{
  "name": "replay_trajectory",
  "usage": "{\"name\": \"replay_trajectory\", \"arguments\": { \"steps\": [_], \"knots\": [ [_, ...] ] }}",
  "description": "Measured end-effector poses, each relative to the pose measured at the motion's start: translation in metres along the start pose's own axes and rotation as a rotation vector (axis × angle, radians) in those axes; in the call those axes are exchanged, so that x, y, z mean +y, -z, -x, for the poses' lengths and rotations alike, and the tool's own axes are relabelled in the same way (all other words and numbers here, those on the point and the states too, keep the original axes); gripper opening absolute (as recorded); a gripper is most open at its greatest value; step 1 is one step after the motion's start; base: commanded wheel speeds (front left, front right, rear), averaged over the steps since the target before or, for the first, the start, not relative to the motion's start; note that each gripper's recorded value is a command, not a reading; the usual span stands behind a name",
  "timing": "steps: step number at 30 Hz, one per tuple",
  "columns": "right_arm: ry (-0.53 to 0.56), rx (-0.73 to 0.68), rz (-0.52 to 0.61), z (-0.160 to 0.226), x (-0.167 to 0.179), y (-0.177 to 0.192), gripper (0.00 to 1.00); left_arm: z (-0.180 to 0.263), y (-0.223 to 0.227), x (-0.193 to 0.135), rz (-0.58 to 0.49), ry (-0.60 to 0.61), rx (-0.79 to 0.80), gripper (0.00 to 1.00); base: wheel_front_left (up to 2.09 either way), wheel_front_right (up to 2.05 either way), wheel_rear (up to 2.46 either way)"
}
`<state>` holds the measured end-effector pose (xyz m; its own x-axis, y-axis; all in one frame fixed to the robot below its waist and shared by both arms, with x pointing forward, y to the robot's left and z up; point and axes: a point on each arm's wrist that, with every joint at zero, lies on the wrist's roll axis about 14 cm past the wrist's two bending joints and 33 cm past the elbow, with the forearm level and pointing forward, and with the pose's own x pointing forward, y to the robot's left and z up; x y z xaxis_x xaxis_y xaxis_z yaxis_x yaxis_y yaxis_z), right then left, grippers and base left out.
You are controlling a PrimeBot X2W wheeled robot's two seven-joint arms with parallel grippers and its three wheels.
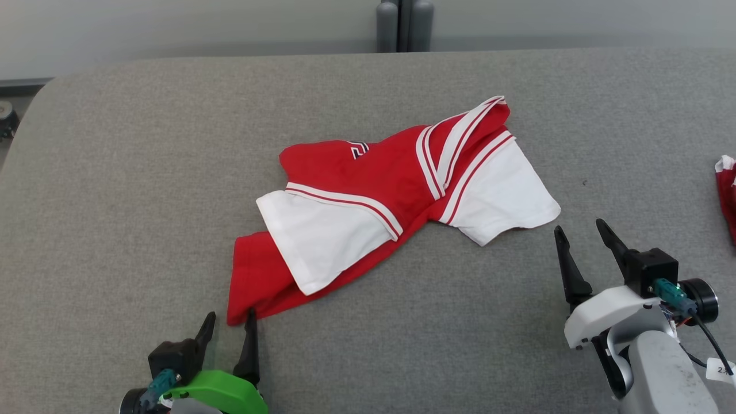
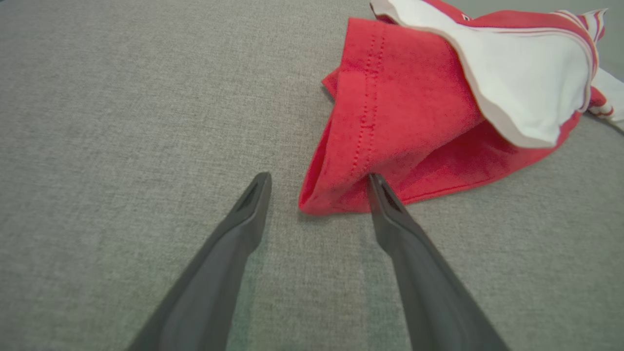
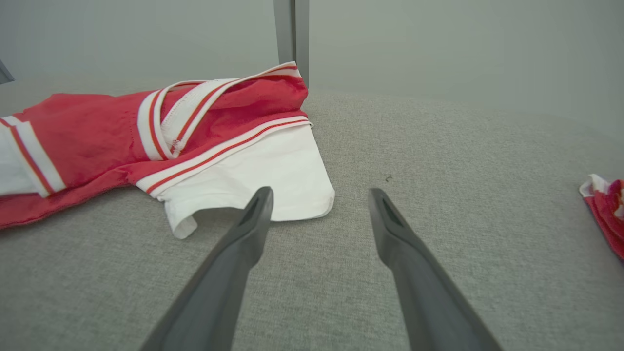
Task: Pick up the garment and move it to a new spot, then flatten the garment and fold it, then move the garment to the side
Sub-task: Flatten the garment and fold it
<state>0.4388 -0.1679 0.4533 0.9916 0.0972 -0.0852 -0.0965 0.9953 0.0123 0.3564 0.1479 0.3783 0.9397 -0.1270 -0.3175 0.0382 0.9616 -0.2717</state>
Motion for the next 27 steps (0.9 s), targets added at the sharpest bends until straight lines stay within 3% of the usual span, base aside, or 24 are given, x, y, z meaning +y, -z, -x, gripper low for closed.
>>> {"name": "replay_trajectory", "arguments": {
  "steps": [10, 11, 12, 15, 27],
  "knots": [
    [-0.008, 0.032, 0.013, -0.023, 0.002, 0.013, 1.0, -0.012, 0.008, 0.003, 0.053, -0.013, 0.028, 0.98, 0.0, 0.0, 0.0],
    [-0.009, 0.035, 0.014, -0.025, 0.002, 0.014, 1.0, -0.013, 0.008, 0.003, 0.054, -0.013, 0.029, 0.77, 0.0, 0.0, 0.0],
    [-0.01, 0.038, 0.016, -0.027, 0.002, 0.015, 1.0, -0.013, 0.008, 0.003, 0.056, -0.013, 0.03, 0.48, 0.0, 0.0, 0.0],
    [-0.008, 0.057, 0.018, -0.033, 0.002, 0.021, 1.0, -0.015, 0.011, 0.002, 0.061, -0.011, 0.038, 0.03, 0.0, 0.0, 0.0],
    [-0.016, 0.177, -0.005, -0.054, 0.009, 0.057, 1.0, -0.017, 0.017, -0.003, 0.083, 0.004, 0.06, 0.0, 0.0, 0.0, 0.0]
  ]
}}
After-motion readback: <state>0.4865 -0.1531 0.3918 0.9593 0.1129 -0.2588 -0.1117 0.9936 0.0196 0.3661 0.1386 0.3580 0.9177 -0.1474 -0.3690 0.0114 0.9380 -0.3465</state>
